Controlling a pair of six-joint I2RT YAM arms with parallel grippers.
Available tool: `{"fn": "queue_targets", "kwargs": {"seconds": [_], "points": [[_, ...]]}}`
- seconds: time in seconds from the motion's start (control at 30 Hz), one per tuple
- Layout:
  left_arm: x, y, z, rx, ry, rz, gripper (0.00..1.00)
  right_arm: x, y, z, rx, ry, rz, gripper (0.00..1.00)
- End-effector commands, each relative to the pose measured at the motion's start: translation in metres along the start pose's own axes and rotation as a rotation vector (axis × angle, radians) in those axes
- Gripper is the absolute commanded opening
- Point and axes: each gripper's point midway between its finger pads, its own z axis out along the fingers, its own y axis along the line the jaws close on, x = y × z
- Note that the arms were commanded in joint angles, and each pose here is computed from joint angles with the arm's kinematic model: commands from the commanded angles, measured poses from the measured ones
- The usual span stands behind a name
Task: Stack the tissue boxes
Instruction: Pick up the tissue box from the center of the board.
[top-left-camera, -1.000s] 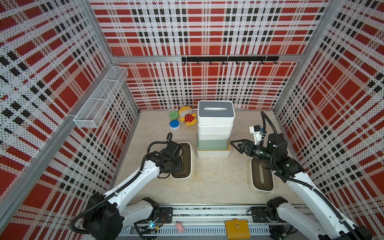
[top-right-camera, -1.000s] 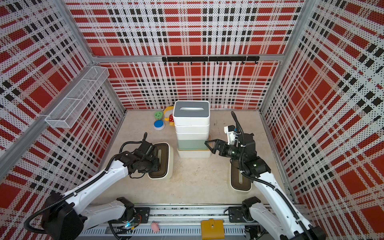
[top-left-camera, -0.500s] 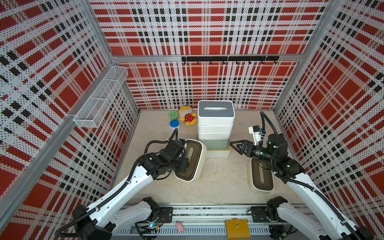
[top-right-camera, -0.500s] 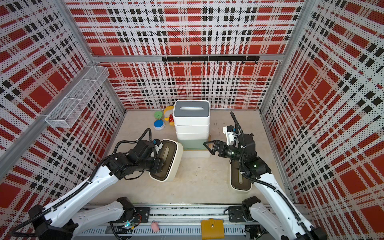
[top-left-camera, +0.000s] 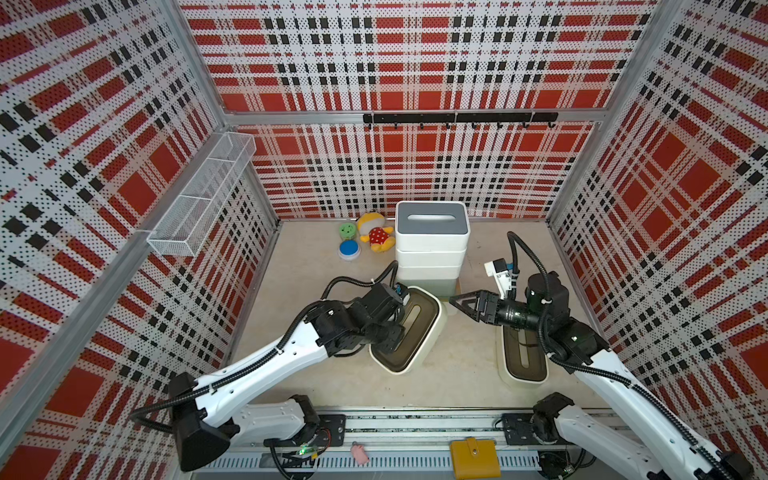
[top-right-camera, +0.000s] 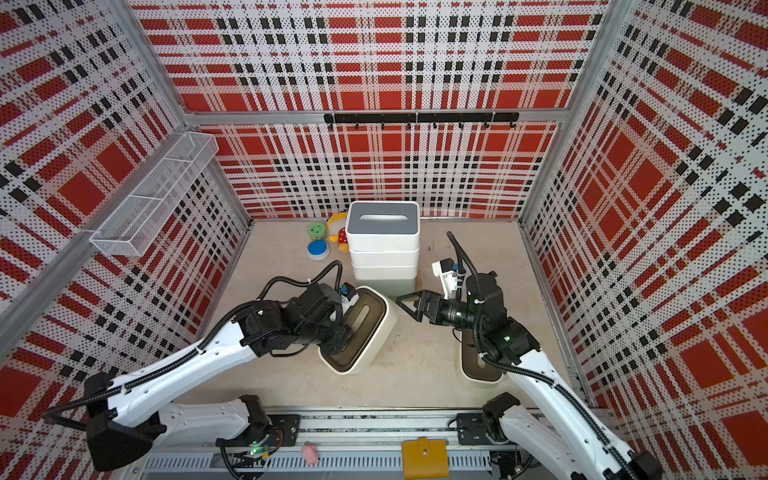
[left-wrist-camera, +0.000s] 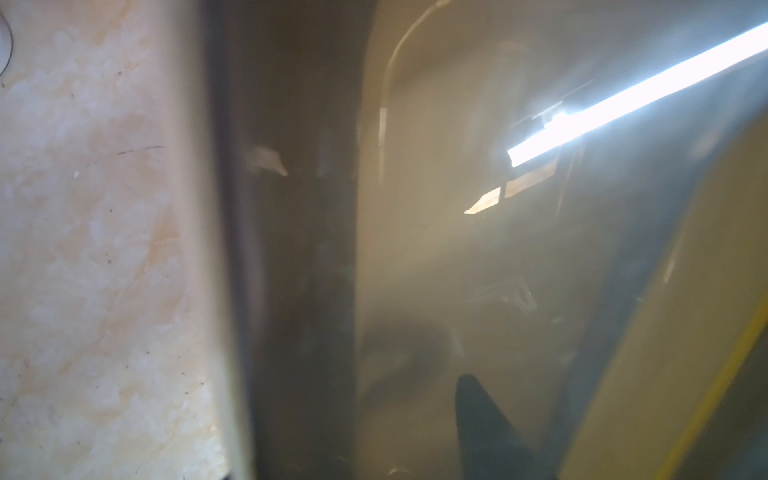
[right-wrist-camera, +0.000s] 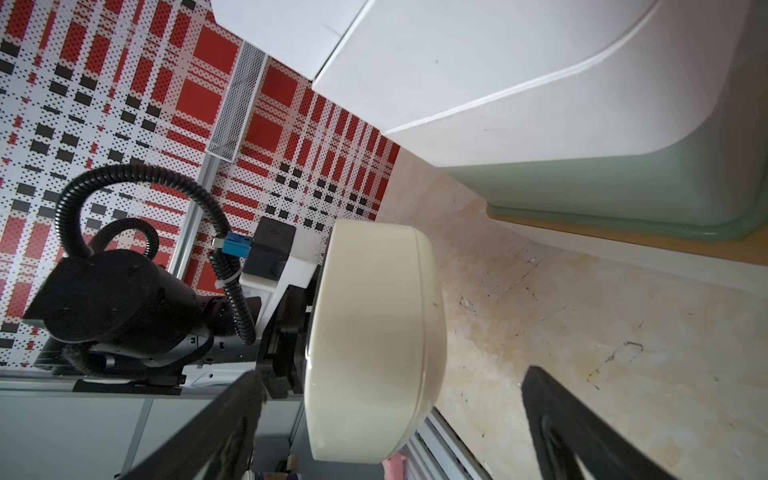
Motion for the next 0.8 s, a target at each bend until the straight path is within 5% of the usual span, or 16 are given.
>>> {"fn": "queue_targets", "kwargs": {"seconds": [0.0,0.47,0.77], "points": [[-0.026,-0.009,-0.009,-0.002,-0.083,0.031,0.48,0.005,0.009,0.007,-0.045,0.02,-0.015,1.0],[-0.032,-0.025,-0.011,-0.008,-0.103,0.102,0.48,0.018,0.007,0.026,-0.055,0.068,-0.02,1.0],[-0.034,-0.022,-0.013,-0.03,-0.121,0.102,0.48,0.022,0.004,0.027,-0.047,0.079,-0.012,0.89]]}}
